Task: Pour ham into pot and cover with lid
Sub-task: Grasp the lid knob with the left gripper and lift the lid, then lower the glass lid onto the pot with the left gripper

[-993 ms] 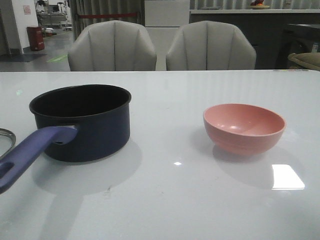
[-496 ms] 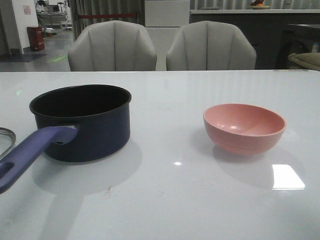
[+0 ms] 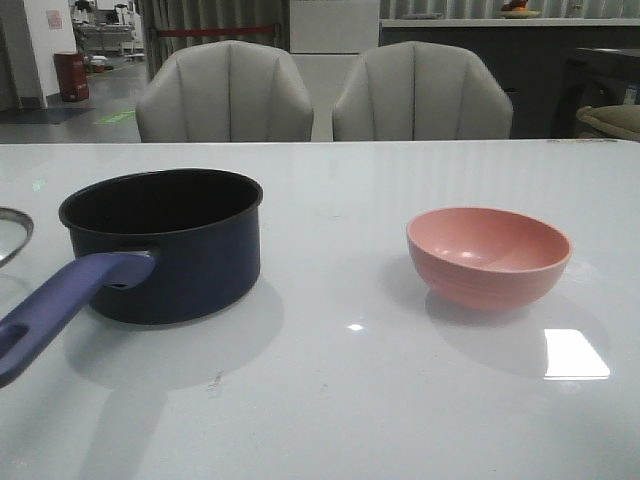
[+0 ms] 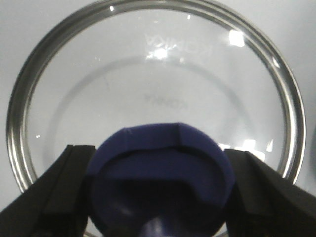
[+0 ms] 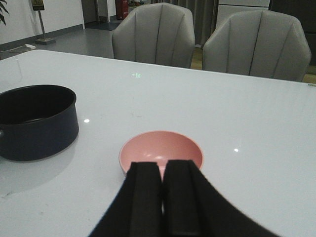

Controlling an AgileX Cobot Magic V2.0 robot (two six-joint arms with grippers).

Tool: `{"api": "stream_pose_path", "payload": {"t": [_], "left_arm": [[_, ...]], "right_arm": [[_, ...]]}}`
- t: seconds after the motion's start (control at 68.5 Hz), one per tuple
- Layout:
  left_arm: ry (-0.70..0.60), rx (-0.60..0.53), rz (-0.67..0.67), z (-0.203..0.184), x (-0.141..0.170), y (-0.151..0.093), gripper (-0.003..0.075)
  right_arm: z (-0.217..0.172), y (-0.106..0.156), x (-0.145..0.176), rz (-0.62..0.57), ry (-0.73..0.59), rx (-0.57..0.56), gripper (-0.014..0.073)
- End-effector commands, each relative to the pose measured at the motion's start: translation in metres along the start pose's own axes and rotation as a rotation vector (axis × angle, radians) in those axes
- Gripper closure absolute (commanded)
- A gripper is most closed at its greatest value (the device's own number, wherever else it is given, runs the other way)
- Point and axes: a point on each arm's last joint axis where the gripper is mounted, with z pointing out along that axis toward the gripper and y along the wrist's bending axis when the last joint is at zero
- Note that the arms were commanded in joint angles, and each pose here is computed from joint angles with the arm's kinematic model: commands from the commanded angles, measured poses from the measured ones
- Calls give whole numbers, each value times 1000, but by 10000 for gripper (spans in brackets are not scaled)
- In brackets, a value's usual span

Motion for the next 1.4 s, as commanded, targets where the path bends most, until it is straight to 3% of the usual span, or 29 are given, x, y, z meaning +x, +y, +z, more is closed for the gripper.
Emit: {"api": "stream_pose_path", "payload": {"t": [0.0,0.131,0.35,0.526,0.657,0.949,1.387], "left_arm": [[-162,20,15,-57,-13,-6,510],[-194,35,82,-85,-21,-21,515],[-271,114,250,-113,-20,-89,515],[-281,171,447,-118,-5,-145,515],[-236,163,546,-109,4,-174,515],[-101,136,581,-85,3,-189,515],[-110,182,565,-83,2,-194,514]], "right_arm": [[-1,-2,-16,-9,-97,27,438],[-1,-2,-16,-9,-97,27,438],[-1,-2,-16,-9,-97,27,438],[-1,-2,-16,-9,-97,27,438],[-1,-2,-16,-9,-97,27,438],[-1,-2,-16,-9,-97,27,438],[-1,-2,-16,-9,-97,27,438]]}}
